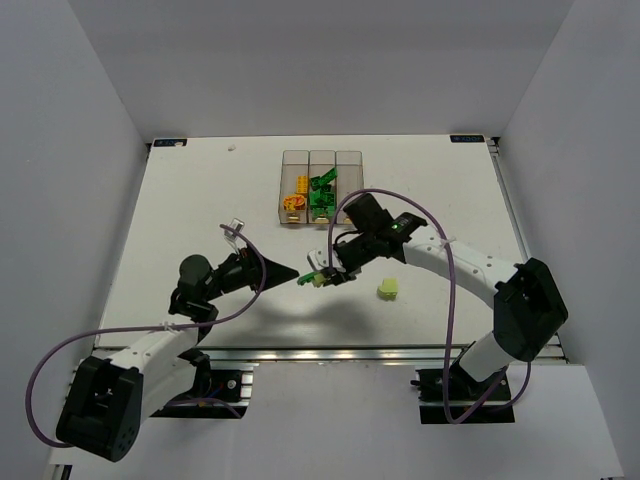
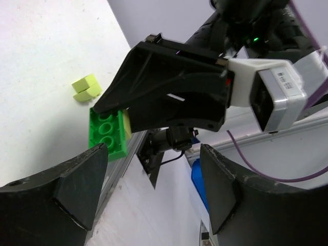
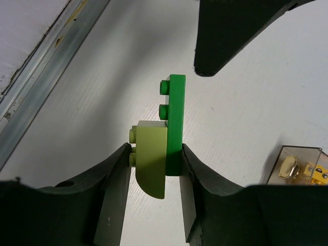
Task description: Sort the legos into containers by color
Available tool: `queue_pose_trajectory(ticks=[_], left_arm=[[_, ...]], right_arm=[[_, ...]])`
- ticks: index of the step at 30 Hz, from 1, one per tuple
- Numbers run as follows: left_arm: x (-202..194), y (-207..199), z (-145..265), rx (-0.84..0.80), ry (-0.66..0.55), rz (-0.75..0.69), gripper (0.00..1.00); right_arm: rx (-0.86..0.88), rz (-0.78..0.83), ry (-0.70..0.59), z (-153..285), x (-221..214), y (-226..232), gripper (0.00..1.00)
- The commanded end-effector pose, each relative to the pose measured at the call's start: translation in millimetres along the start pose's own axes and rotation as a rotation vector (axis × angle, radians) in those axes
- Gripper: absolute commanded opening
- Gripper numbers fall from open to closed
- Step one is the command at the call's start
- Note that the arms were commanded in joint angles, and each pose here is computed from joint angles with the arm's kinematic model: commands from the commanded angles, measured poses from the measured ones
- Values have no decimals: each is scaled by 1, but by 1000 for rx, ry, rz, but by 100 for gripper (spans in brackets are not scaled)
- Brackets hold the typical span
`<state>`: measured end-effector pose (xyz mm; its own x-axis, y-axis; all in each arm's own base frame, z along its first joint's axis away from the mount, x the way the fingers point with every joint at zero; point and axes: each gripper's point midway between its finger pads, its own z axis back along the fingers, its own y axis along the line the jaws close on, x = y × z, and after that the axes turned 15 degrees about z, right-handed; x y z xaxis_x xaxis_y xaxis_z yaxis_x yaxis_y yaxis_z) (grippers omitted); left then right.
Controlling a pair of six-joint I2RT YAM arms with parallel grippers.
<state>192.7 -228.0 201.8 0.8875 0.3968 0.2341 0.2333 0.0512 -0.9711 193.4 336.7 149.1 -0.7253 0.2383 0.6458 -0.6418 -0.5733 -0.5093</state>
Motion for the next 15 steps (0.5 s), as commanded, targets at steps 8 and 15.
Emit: queue_pose_trajectory(ticks=[8, 15], left_arm=[[-3, 24, -1, 92, 43, -5, 81], [1, 22, -3, 81, 38, -5, 80]], right_arm=[[-98, 82, -15, 16, 22, -43, 15], [-86, 89, 5, 7, 18, -43, 16]])
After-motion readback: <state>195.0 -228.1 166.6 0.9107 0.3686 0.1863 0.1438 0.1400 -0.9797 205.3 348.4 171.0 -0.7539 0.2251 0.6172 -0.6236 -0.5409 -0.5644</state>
